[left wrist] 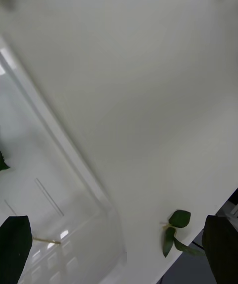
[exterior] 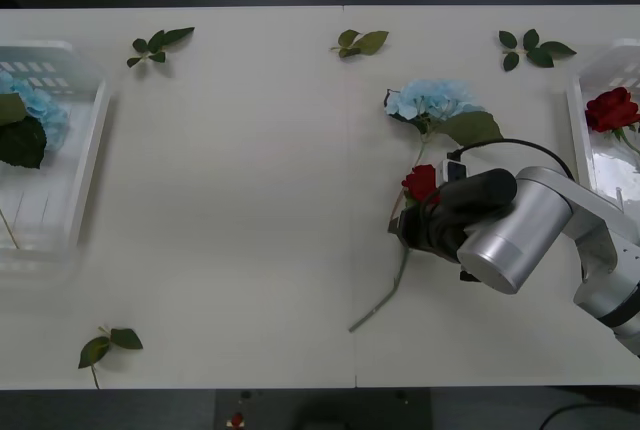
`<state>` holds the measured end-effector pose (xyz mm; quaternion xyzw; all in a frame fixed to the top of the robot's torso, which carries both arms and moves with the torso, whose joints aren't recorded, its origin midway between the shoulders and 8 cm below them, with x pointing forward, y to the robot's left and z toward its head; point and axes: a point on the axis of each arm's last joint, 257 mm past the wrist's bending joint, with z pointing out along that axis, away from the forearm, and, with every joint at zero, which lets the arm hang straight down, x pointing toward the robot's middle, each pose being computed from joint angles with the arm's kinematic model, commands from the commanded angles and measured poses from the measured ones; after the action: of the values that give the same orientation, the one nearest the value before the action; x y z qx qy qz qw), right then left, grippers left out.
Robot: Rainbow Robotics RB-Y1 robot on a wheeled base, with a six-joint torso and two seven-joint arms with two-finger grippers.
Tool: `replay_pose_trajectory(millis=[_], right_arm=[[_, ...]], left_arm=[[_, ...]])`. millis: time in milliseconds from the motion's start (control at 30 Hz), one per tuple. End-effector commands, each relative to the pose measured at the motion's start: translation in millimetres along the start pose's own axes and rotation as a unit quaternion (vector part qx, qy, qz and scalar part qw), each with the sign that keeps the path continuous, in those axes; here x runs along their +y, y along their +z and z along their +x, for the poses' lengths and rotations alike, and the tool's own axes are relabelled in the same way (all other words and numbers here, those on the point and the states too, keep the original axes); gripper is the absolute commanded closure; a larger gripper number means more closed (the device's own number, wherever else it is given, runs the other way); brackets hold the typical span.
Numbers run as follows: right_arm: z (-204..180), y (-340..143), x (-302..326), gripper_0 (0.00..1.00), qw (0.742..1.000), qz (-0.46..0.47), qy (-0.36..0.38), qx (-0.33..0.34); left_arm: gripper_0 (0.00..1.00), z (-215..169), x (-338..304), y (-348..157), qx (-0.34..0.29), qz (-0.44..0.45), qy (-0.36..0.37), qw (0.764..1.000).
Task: Put the red flowers into the right box and the blue flowers into the left box
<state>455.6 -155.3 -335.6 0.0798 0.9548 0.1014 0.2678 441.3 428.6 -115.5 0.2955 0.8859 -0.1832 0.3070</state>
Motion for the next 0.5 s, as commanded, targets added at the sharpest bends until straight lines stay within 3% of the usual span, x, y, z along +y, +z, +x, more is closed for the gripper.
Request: replay_pose_trajectory(millis=[33, 300, 500], right_arm=[[-9.7, -3.4, -2.5, 0.05, 1.0, 0.0, -0.008, -0.009], [-5.9, 2.3, -5.2, 0.11, 1.0, 0.002, -0.017, -0.009], [-4.1, 8.9, -6.3, 0.11, 1.0, 0.0, -0.019, -0.01]], left_arm=[[0.0, -19.1, -15.3, 2.9, -0.017, 0.017, 0.08, 0.997], [0.0, -30.6, -47.0, 33.9, -0.047, 0.065, 0.183, 0.98], [0.0, -39.9, -72.4, 50.3, -0.061, 0.094, 0.201, 0.973]])
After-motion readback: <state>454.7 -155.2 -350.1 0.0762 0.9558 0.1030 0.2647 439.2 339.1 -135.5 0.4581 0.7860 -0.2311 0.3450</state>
